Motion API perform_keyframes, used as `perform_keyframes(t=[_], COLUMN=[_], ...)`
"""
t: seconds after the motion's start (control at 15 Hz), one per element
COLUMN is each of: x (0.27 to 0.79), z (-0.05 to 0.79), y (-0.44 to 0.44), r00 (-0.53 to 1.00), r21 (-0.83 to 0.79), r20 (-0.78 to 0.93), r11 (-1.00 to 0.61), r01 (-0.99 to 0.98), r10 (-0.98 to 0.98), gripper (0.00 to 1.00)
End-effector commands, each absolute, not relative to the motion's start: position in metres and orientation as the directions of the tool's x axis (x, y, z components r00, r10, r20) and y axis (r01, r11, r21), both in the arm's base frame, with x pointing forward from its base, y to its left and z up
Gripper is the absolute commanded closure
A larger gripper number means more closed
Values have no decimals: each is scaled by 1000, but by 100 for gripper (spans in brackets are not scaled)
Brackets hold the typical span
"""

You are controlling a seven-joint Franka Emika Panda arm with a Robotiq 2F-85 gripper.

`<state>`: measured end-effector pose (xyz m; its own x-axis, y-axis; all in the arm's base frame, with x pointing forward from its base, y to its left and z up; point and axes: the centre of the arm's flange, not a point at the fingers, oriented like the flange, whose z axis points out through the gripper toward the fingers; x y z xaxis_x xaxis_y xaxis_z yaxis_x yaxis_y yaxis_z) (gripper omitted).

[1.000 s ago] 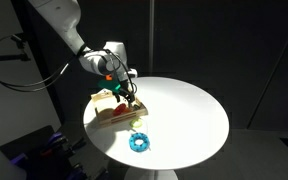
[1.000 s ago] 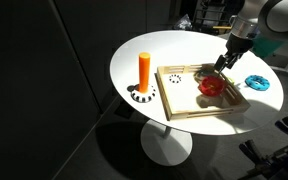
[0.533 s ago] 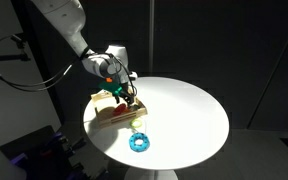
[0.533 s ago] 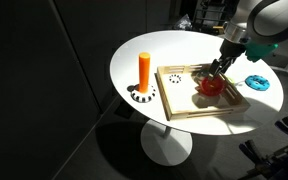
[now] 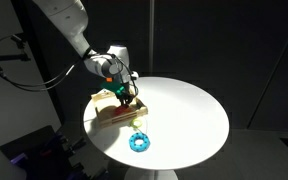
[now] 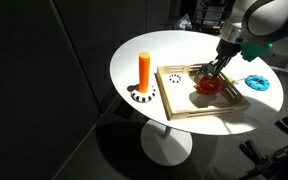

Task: Remove the red ring from the box and put it on the table.

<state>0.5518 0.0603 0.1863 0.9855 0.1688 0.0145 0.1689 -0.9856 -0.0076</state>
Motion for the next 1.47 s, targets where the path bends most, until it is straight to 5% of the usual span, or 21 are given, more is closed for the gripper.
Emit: perform_keyframes(t=[0.0, 0.73, 1.4], x=[566, 582, 546], z=[205, 271, 322], y=[63, 54, -43], r00=[981, 974, 988], r21=[-12, 33, 215], r20=[42, 147, 103], r11=[-982, -985, -973], r01=[188, 171, 89], r10=[187, 174, 113], gripper=[92, 92, 92])
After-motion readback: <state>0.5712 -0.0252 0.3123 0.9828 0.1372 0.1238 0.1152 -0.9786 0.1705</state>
